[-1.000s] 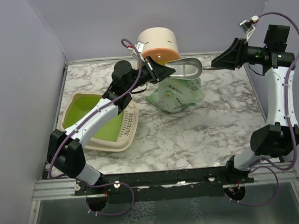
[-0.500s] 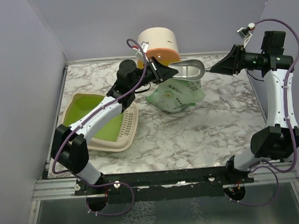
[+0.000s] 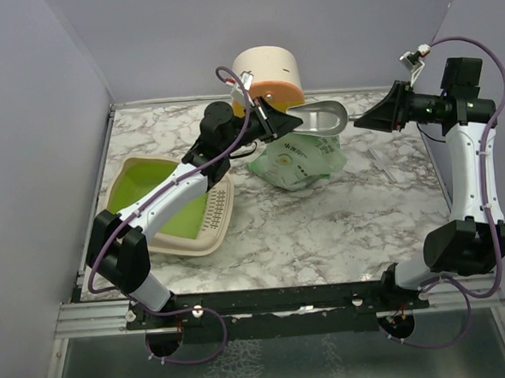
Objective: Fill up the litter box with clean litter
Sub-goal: Adjust the spatula.
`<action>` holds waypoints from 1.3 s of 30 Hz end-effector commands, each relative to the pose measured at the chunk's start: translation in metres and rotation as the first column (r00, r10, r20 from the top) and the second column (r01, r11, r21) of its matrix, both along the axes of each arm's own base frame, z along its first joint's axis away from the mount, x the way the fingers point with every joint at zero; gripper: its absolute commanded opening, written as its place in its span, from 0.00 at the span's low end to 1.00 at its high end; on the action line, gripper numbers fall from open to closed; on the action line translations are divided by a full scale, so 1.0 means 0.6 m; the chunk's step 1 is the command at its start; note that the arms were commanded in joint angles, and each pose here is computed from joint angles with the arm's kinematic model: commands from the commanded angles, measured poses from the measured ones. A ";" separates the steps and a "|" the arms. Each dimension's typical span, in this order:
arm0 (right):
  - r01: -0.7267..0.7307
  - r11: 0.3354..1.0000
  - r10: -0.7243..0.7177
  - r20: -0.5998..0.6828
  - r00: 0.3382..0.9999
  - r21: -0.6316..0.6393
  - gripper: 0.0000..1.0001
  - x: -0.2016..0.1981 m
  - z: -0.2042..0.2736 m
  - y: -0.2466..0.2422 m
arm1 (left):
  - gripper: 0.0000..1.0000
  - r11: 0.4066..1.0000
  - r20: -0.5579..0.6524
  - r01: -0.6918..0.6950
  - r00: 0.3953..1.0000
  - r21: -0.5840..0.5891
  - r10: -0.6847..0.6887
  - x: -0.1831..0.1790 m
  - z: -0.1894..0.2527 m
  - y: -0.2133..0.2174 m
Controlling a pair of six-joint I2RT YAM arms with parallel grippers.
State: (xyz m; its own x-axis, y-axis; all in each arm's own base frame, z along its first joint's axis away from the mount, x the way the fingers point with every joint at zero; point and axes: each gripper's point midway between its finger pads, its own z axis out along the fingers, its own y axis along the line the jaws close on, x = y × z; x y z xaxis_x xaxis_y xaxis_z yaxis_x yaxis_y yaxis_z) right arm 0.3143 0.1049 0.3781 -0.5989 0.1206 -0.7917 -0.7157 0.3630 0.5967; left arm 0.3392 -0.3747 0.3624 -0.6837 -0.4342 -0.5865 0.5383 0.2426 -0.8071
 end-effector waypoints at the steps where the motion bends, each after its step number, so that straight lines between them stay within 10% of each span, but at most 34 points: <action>1: 0.013 1.000 -0.013 0.026 1.000 -0.013 0.43 -0.010 0.001 0.003 | 0.00 0.998 0.063 -0.036 0.997 -0.059 0.040 -0.001 0.050 -0.002; 22: 0.057 0.998 -0.056 0.092 0.994 -0.010 0.39 -0.004 0.019 0.002 | 0.00 0.997 0.038 -0.036 0.999 -0.074 0.039 -0.010 0.042 -0.008; 25: 0.056 0.998 -0.056 0.090 0.994 -0.007 0.29 -0.003 0.016 0.002 | 0.00 0.997 0.037 -0.033 0.999 -0.073 0.036 -0.012 0.040 -0.009; 27: 0.056 0.998 -0.056 0.090 0.994 -0.005 0.03 -0.003 0.015 0.002 | 0.00 0.997 0.037 -0.034 0.999 -0.072 0.037 -0.011 0.039 -0.009; 34: 0.061 0.998 -0.060 0.085 0.995 0.000 0.01 -0.003 0.018 0.002 | 0.00 0.998 0.043 -0.031 0.999 -0.056 0.034 -0.012 0.030 -0.009; 39: 0.099 0.995 -0.098 0.077 0.992 -0.019 0.01 0.005 0.015 -0.002 | 0.29 0.999 0.065 -0.015 0.998 -0.046 0.018 -0.015 0.030 -0.011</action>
